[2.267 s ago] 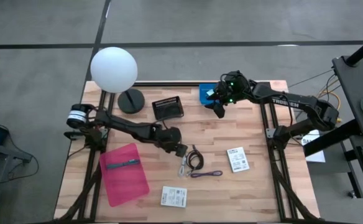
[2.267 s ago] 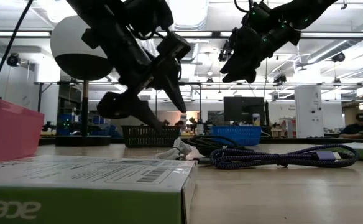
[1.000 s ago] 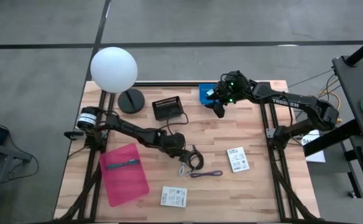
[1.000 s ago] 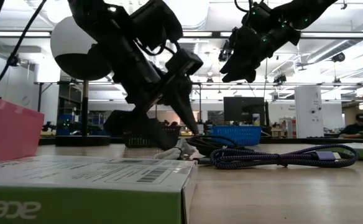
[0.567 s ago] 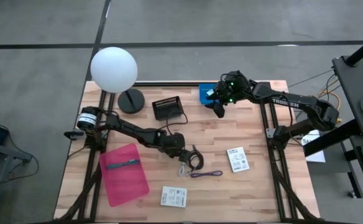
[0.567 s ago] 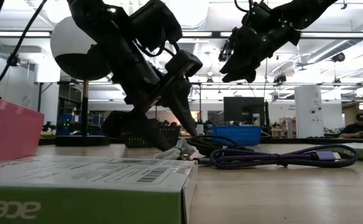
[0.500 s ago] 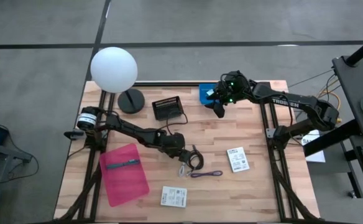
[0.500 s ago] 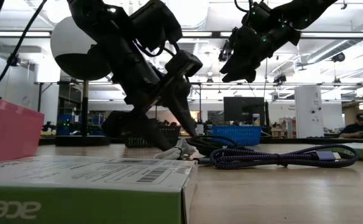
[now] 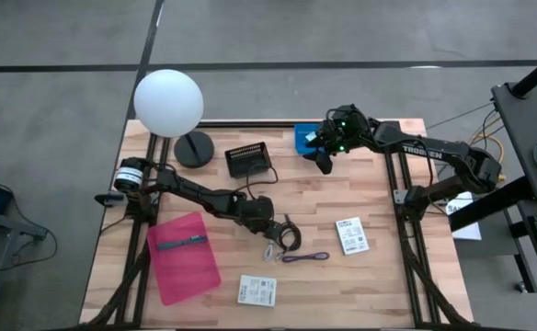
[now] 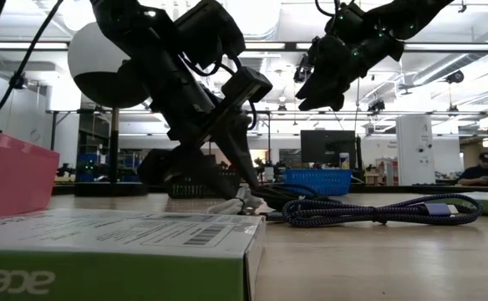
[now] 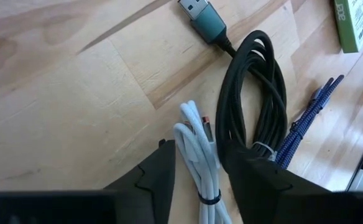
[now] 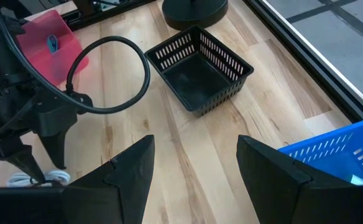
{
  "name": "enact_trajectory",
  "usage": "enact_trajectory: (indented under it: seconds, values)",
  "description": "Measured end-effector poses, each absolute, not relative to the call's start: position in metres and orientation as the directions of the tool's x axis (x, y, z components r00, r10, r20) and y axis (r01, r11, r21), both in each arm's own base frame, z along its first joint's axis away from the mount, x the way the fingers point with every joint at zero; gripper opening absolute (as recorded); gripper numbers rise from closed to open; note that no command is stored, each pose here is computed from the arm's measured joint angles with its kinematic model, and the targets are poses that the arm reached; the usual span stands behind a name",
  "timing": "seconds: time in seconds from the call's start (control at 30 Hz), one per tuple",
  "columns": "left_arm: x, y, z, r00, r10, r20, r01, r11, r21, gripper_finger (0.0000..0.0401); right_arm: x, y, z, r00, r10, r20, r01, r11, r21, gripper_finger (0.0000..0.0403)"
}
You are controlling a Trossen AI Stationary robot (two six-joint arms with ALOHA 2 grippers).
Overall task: Pick and place items into bin
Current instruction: Put the white charger cable into the light pink bin
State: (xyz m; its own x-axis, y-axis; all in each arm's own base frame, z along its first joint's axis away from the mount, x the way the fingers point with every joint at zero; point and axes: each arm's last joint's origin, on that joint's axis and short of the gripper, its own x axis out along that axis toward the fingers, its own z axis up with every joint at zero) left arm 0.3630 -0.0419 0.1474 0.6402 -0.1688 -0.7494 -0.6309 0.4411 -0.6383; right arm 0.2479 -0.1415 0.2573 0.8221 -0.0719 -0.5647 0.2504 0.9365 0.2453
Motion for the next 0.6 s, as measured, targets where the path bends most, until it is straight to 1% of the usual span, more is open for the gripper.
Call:
enact_trajectory:
  seconds: [0.33,0.6]
  values:
    - [0.363,-0.042,0.1473,0.64,-0.171,-0.749,-0.63,0.441,-0.639,0.0074,0.2479,-0.1415,0.2573,0.822,-0.072,-0.565,0.25,0.937,0.245,0.0215]
    - [0.3629,-0.0425,0.1474,0.636,-0.19,-0.748,-0.615,0.46,-0.64,0.0039,0.2479,-0.1415,0.2573,0.822,-0.072,-0.565,0.25,0.937,0.245,0.0215]
